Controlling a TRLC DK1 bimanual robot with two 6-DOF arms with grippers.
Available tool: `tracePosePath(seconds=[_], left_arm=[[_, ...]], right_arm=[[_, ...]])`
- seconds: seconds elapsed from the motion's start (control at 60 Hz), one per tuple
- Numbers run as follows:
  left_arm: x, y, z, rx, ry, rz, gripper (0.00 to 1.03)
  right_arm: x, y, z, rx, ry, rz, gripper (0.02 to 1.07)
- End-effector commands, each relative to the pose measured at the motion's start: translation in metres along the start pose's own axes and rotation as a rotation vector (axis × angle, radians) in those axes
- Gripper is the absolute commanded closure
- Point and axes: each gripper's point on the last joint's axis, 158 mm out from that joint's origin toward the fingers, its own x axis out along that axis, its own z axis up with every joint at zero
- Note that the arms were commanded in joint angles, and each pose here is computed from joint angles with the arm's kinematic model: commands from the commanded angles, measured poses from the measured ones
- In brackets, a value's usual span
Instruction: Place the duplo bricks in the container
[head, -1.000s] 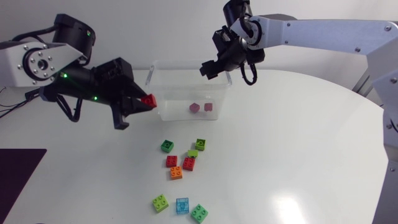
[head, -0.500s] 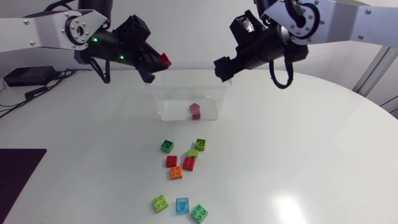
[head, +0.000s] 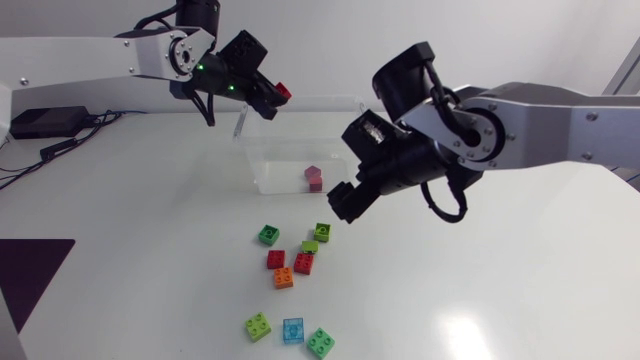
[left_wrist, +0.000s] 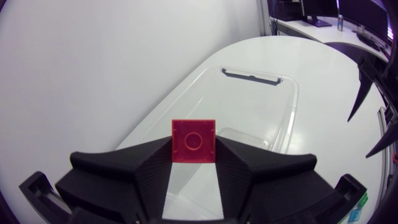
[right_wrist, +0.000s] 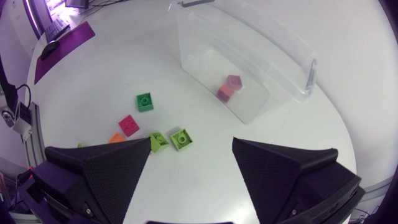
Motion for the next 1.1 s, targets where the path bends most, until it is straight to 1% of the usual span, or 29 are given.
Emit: tracePosePath(seconds=[0.0,0.033,0.05,0.083,0.183,0.3,0.417,0.5,0.567,0.617,0.717,0.833,1.0,1.083], left_arm=[[0.006,0.011,-0.001,-0.071,-0.007,0.017,0.61],[0.006,0.013,-0.001,-0.092,-0.007,0.018,0.53],[0.007,0.012,-0.002,-0.098,-0.004,0.016,0.50],[0.007,0.011,-0.003,-0.116,0.000,0.013,0.40],[0.003,0.010,-0.004,-0.151,0.008,0.008,0.21],[-0.015,0.012,0.006,-0.187,-0.004,0.014,0.10],[-0.043,0.004,0.023,-0.181,-0.044,0.000,0.08],[-0.071,-0.005,0.033,-0.176,-0.071,-0.013,0.08],[-0.087,-0.014,0.034,-0.175,-0.076,-0.034,0.08],[-0.100,-0.027,0.031,-0.153,-0.065,-0.062,0.08],[-0.121,-0.051,0.014,-0.108,-0.026,-0.114,0.08],[-0.138,-0.084,-0.020,-0.035,0.038,-0.170,0.09],[-0.149,-0.127,-0.072,0.042,0.132,-0.269,0.08],[-0.153,-0.142,-0.088,0.068,0.159,-0.309,0.08]], right_arm=[[0.003,0.010,-0.008,-0.040,0.006,0.019,0.12],[0.005,0.012,-0.009,-0.044,0.009,0.023,0.12],[0.006,0.013,-0.010,-0.045,0.012,0.025,0.12],[0.009,0.014,-0.011,-0.048,0.019,0.029,0.12],[0.017,0.018,-0.015,-0.052,0.038,0.050,0.12],[0.031,0.024,-0.022,-0.062,0.067,0.085,0.12],[0.043,0.030,-0.028,-0.088,0.089,0.113,0.12],[0.052,0.029,-0.030,-0.099,0.097,0.117,0.12],[0.059,0.025,-0.031,-0.105,0.107,0.116,0.12],[0.064,0.023,-0.032,-0.108,0.115,0.119,0.12],[0.074,0.018,-0.036,-0.125,0.132,0.121,0.12],[0.084,0.009,-0.044,-0.141,0.149,0.131,0.12],[0.094,0.002,-0.052,-0.163,0.164,0.157,0.12],[0.100,-0.001,-0.054,-0.184,0.171,0.163,0.12]])
